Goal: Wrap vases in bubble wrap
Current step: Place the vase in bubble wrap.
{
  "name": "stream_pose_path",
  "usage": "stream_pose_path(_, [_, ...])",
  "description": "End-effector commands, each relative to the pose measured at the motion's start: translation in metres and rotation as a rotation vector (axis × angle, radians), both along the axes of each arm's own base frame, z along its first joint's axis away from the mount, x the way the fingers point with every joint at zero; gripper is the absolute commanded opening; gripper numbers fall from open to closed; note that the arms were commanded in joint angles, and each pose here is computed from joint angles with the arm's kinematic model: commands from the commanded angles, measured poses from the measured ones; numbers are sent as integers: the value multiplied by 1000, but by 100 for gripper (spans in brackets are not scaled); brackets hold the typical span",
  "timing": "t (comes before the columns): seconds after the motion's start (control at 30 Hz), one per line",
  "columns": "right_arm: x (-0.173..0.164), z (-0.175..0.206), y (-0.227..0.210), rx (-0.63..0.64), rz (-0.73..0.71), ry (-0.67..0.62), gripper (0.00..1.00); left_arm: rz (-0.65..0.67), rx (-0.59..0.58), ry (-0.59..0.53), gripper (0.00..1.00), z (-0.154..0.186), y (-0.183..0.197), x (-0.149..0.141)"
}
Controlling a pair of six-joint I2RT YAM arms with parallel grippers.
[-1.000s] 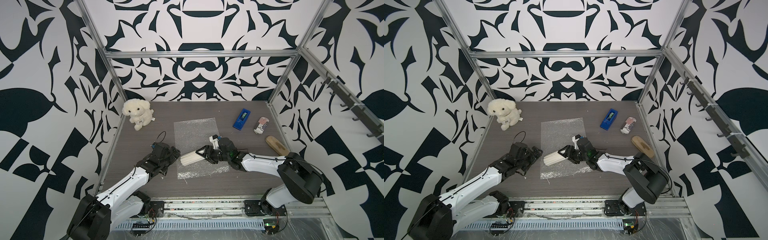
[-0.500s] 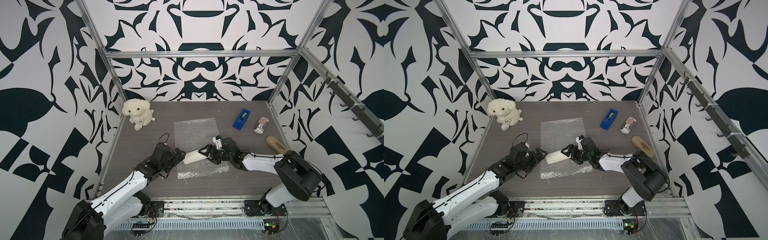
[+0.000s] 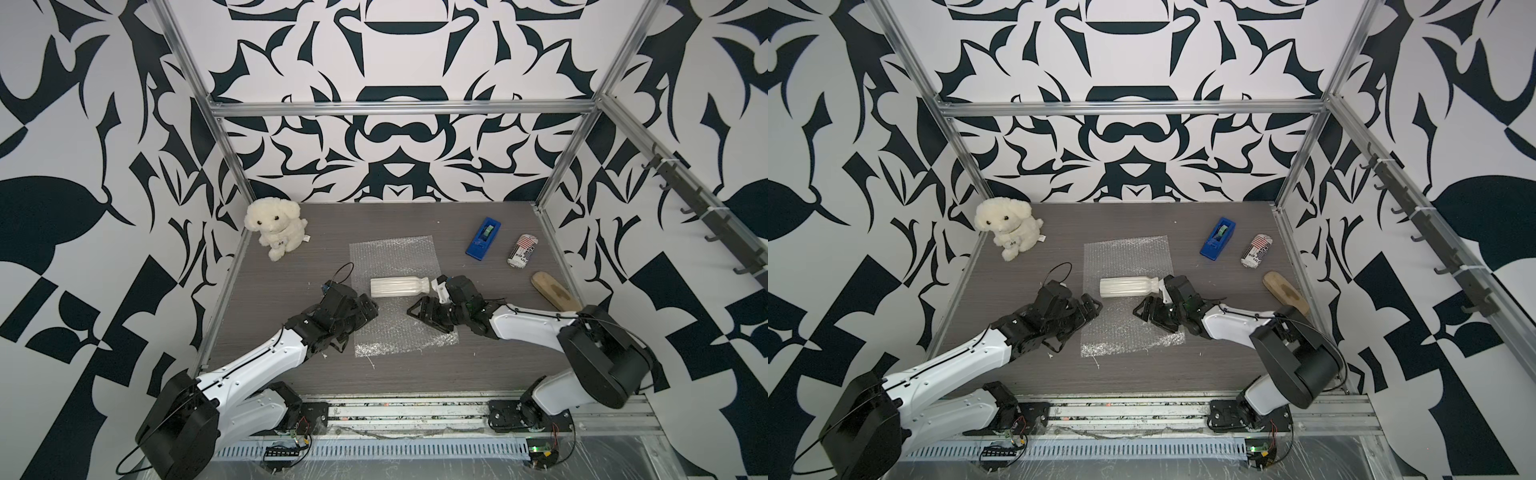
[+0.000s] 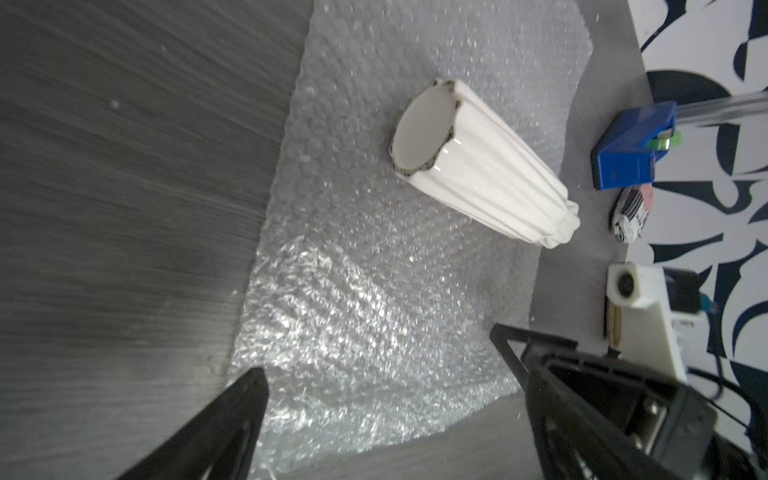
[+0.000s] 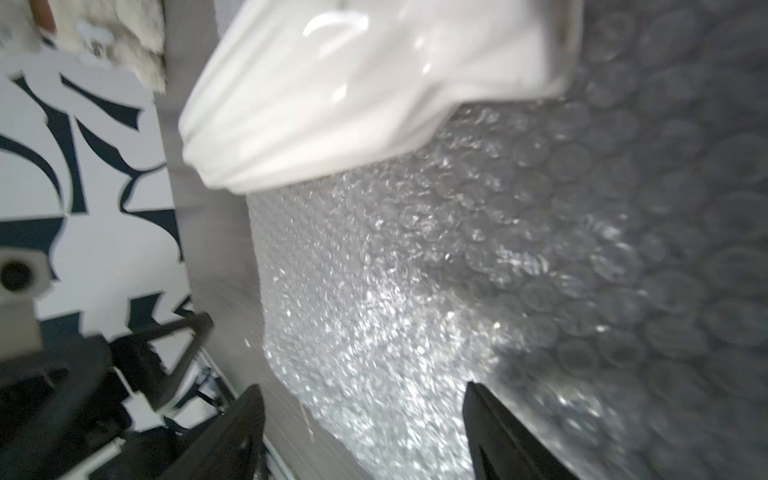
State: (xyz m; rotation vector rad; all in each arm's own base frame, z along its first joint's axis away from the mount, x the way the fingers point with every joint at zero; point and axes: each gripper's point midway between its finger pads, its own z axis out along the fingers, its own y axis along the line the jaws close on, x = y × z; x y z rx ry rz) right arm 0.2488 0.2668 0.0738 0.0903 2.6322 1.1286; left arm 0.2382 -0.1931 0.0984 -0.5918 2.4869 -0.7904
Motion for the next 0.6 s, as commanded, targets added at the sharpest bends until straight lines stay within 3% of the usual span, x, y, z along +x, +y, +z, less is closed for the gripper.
stream_pose_path(0.0, [26,72,-13,-181,133,-367,80,66,79,-43,95,4,18,8])
stream_pose_path(0.1, [72,106,-22,-355,143,-541,79,107,89,-47,87,2,27,13])
stream_pose_path(0.17, [108,104,-18,-402,150,-538,68,124,72,-40,81,-2,29,17])
stream_pose_path(0.3, [158,65,7,-480,222,-486,62,132,47,7,79,-11,30,20])
stream_pose_path(0.43, [177,36,29,-472,251,-445,50,121,27,24,75,-16,27,20])
stream_pose_path(0.57, [163,16,42,-488,297,-425,48,94,0,47,74,-21,19,19])
